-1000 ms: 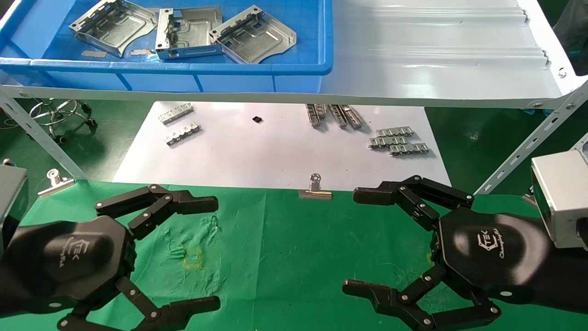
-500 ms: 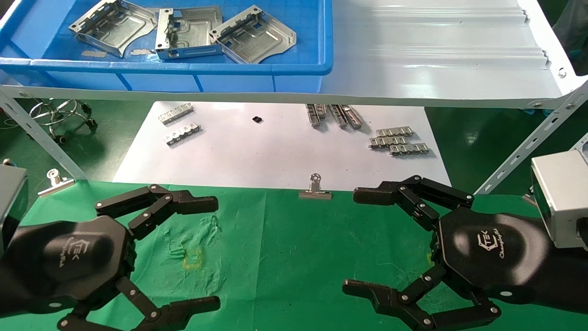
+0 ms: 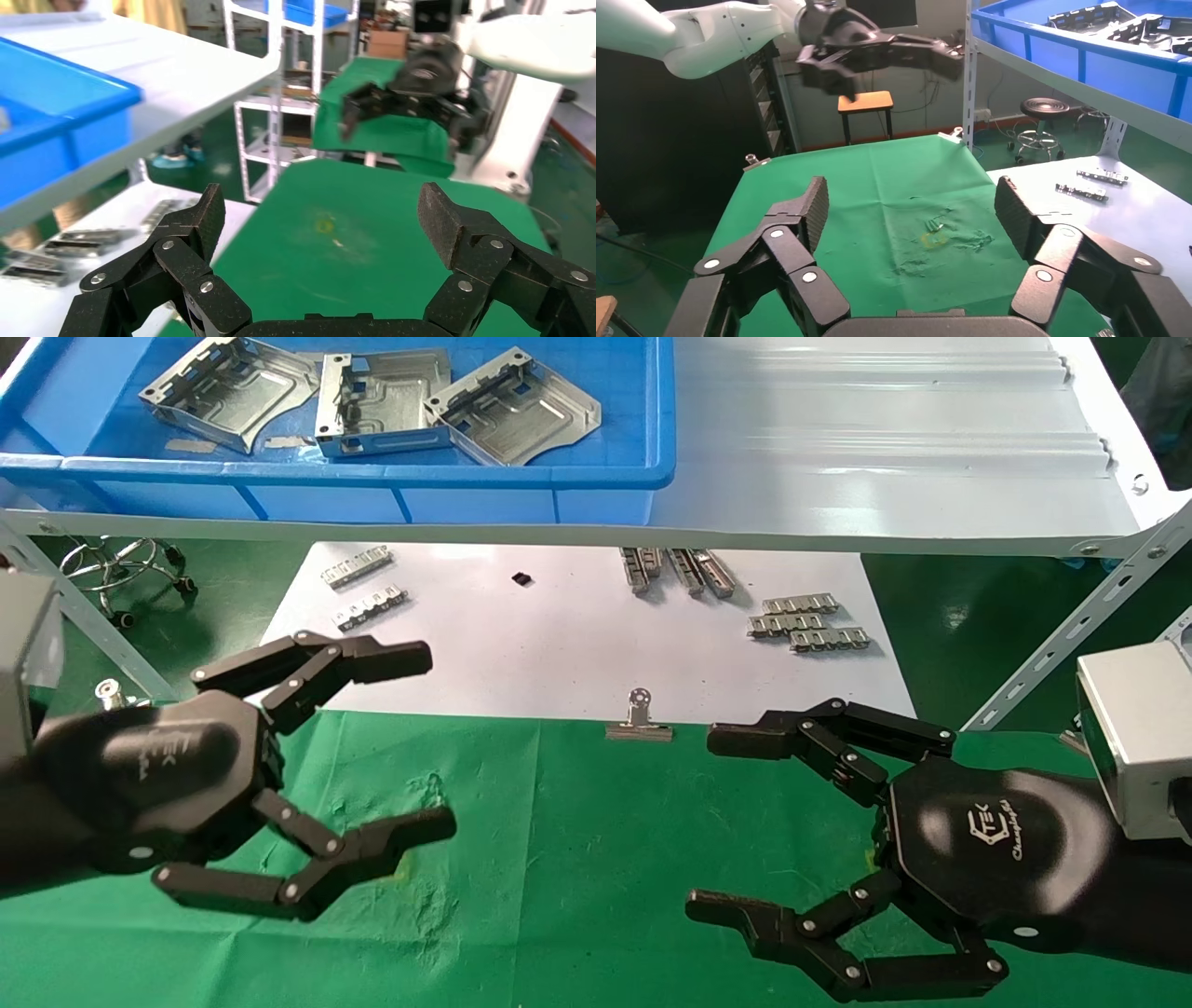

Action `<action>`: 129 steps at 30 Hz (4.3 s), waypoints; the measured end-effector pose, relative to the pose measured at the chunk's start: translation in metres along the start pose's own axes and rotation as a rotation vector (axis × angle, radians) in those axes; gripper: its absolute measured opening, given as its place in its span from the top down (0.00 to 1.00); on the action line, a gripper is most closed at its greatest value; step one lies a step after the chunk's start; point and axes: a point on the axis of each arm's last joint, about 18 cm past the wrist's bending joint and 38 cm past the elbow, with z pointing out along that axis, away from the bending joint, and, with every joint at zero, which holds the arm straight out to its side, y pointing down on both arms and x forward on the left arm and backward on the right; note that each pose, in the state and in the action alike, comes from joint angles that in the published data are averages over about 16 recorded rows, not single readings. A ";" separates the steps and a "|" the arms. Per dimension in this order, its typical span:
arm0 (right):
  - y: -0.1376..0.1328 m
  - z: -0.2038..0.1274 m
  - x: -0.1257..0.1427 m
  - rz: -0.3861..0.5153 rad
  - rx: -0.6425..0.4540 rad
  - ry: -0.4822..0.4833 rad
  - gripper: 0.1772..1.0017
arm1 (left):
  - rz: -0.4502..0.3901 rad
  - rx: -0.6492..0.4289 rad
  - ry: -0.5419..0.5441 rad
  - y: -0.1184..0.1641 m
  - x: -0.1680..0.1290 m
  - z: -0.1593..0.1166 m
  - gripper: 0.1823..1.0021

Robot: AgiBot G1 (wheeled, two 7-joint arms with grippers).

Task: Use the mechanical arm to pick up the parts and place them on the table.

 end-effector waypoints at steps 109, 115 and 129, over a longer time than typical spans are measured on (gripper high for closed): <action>0.000 0.000 0.000 0.000 0.000 0.000 0.98 | -0.066 -0.098 -0.719 -0.090 -0.227 0.019 0.89; 0.000 0.000 0.000 0.000 0.000 0.000 0.98 | 0.018 -0.074 -0.617 -0.095 -0.204 0.008 0.89; 0.000 0.000 0.000 0.000 0.000 0.000 0.98 | 0.303 -0.080 -0.262 -0.087 -0.127 -0.022 0.89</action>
